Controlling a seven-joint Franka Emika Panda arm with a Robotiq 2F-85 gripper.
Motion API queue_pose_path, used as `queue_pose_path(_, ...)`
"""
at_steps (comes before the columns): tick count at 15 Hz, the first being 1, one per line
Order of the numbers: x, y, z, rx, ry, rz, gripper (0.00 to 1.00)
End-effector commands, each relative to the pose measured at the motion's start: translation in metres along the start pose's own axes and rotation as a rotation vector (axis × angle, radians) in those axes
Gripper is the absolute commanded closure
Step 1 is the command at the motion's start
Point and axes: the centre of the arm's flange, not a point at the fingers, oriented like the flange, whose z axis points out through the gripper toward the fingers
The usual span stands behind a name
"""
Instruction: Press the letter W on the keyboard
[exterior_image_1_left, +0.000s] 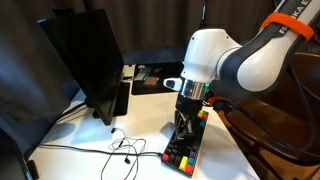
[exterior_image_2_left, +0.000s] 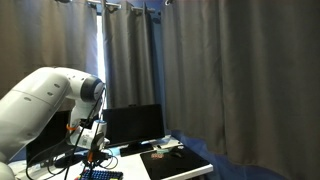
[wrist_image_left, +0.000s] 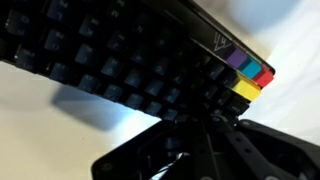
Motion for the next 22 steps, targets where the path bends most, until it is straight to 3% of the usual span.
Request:
queue_pose_path(1,0.0005,-0.0012,0.0038,-0.015,0.026,-0.024,1.0)
queue_pose_path(22,-0.0029,0.0026,0.0122,-0.027,0.002,-0.048,1.0)
